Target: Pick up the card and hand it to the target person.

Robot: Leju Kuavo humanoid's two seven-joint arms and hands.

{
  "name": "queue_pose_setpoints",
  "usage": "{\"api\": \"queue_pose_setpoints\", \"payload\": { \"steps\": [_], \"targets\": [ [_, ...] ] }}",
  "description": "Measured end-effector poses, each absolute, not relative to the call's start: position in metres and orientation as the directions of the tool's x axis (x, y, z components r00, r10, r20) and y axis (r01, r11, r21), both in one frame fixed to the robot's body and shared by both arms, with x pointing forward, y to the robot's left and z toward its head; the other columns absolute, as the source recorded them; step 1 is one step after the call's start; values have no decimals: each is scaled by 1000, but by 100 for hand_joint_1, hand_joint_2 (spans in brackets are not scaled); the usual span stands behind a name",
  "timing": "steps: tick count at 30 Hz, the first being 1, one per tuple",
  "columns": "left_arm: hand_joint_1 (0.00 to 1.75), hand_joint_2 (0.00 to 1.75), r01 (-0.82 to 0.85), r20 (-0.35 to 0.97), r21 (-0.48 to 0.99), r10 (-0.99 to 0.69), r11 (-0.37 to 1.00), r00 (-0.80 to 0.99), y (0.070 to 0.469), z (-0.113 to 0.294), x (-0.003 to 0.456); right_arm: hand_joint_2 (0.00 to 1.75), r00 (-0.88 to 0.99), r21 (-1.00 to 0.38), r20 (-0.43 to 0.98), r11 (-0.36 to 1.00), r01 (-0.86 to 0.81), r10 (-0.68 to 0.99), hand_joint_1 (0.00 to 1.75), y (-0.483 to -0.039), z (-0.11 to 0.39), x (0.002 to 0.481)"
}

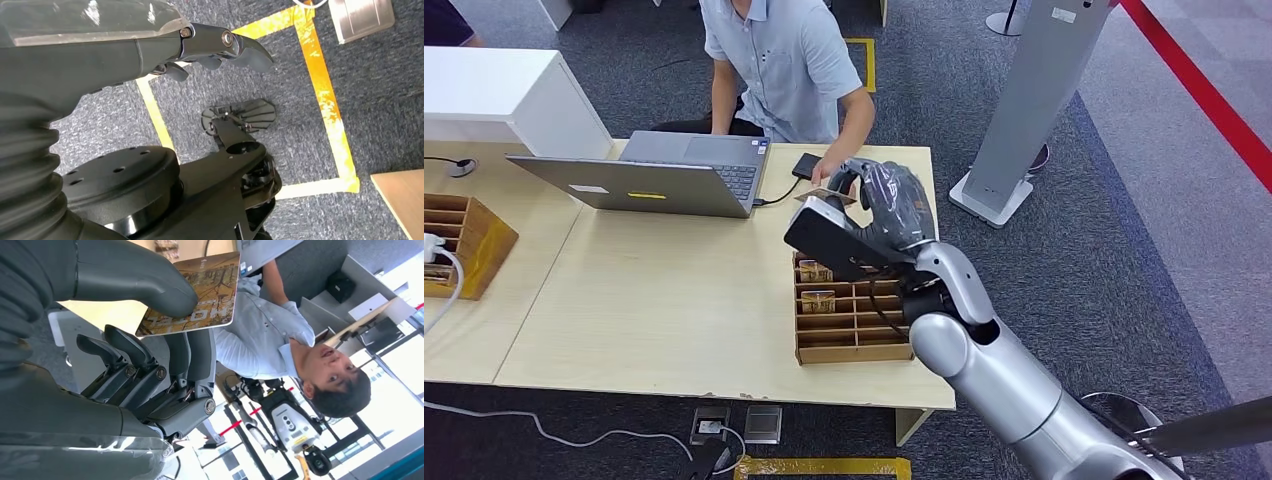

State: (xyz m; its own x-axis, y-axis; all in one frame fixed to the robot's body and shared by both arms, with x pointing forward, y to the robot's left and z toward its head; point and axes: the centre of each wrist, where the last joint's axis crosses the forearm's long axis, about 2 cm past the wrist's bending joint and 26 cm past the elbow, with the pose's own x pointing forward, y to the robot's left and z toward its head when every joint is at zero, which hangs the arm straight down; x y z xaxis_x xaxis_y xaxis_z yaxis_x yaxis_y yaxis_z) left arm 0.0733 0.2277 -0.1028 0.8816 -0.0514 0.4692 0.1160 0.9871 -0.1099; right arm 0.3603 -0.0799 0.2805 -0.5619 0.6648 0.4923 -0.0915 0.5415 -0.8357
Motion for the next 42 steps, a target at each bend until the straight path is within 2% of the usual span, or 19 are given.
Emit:
{"api": "queue_pose_setpoints", "payload": {
  "steps": [13,26,30,42],
  "targets": [
    [0,175,140,446,-144,-62,980,893,225,-101,79,175,-485,-896,434,418,-148,759,175,-34,278,399],
    [0,175,164,441,-155,-80,974,894,224,-100,84,175,-364,-937,346,299,-180,865,175,-39,243,408],
    [0,175,178,443,-162,-90,971,892,223,-100,84,175,-346,-944,326,281,-172,880,0,-43,241,411],
    [0,175,182,442,-147,-100,972,892,227,-101,83,175,-334,-937,347,313,-153,876,0,-45,243,415]
  ]
}}
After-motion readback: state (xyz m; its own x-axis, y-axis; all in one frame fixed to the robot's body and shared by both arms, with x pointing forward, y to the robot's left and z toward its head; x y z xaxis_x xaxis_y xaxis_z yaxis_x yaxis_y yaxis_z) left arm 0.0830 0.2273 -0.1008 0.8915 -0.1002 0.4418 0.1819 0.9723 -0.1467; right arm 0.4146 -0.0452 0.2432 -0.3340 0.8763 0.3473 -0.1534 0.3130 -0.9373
